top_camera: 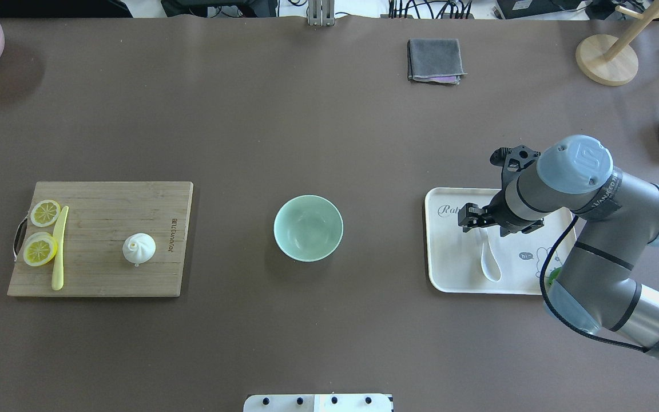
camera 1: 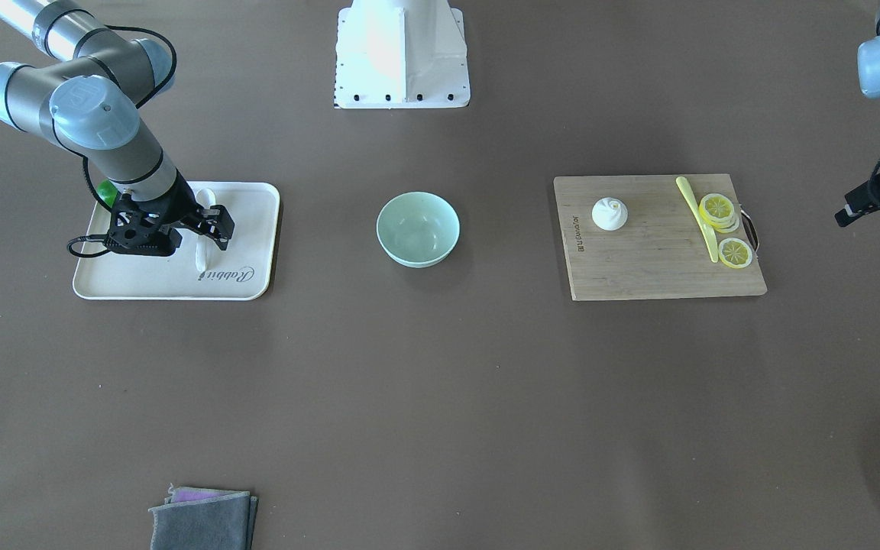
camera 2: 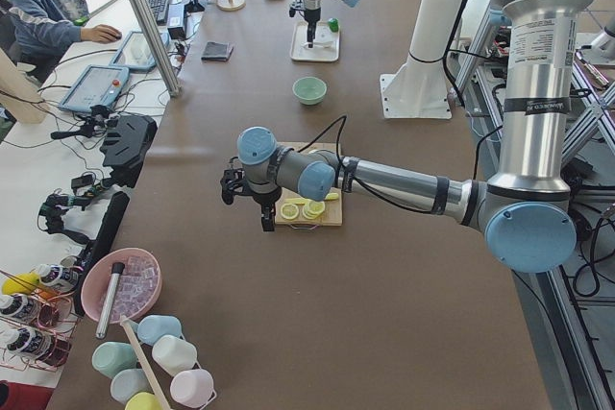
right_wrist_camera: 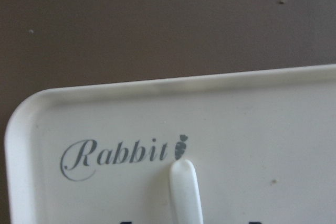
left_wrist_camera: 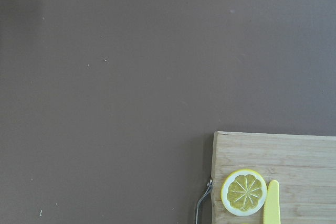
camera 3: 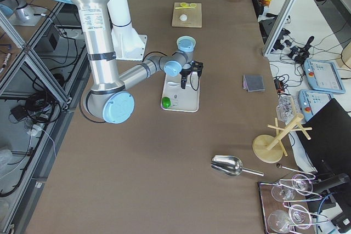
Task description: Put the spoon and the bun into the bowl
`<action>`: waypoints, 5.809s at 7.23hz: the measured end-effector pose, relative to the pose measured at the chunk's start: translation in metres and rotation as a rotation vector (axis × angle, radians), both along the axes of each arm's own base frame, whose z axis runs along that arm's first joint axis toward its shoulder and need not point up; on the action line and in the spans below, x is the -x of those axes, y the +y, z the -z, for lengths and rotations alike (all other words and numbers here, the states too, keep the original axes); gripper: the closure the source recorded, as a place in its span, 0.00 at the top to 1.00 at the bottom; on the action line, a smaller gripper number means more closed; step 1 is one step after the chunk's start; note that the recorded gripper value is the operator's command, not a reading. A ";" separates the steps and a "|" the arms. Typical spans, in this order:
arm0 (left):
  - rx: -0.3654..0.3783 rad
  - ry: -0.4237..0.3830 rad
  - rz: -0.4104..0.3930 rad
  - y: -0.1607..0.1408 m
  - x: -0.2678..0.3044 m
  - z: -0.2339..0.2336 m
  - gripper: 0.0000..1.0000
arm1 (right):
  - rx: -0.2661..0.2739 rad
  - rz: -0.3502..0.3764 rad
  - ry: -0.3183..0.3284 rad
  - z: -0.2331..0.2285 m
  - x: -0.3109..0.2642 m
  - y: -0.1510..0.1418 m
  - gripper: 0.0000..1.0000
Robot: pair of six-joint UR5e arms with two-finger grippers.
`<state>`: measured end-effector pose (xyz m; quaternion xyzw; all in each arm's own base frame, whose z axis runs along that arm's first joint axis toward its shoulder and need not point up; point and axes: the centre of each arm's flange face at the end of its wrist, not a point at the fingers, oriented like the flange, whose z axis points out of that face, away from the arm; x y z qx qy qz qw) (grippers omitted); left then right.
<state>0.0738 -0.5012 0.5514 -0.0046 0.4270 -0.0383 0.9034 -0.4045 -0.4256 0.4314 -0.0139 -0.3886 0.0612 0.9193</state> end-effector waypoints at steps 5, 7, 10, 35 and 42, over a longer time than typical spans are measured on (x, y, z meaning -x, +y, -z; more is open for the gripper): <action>0.025 0.001 0.006 -0.002 -0.011 0.004 0.98 | 0.020 0.012 0.028 0.008 0.004 0.005 0.00; 0.066 0.020 0.037 -0.017 -0.044 0.037 0.98 | 0.037 0.012 0.049 0.042 0.019 -0.003 0.00; 0.092 -0.017 0.025 -0.013 -0.158 0.096 0.98 | 0.128 -0.095 0.002 0.115 0.059 -0.011 0.00; 0.274 0.017 0.109 0.095 -0.390 0.298 0.07 | 0.217 -0.337 -0.061 0.191 0.019 -0.074 1.00; 0.318 0.082 0.179 0.115 -0.470 0.401 0.97 | 0.163 -0.281 -0.013 0.144 -0.018 -0.070 1.00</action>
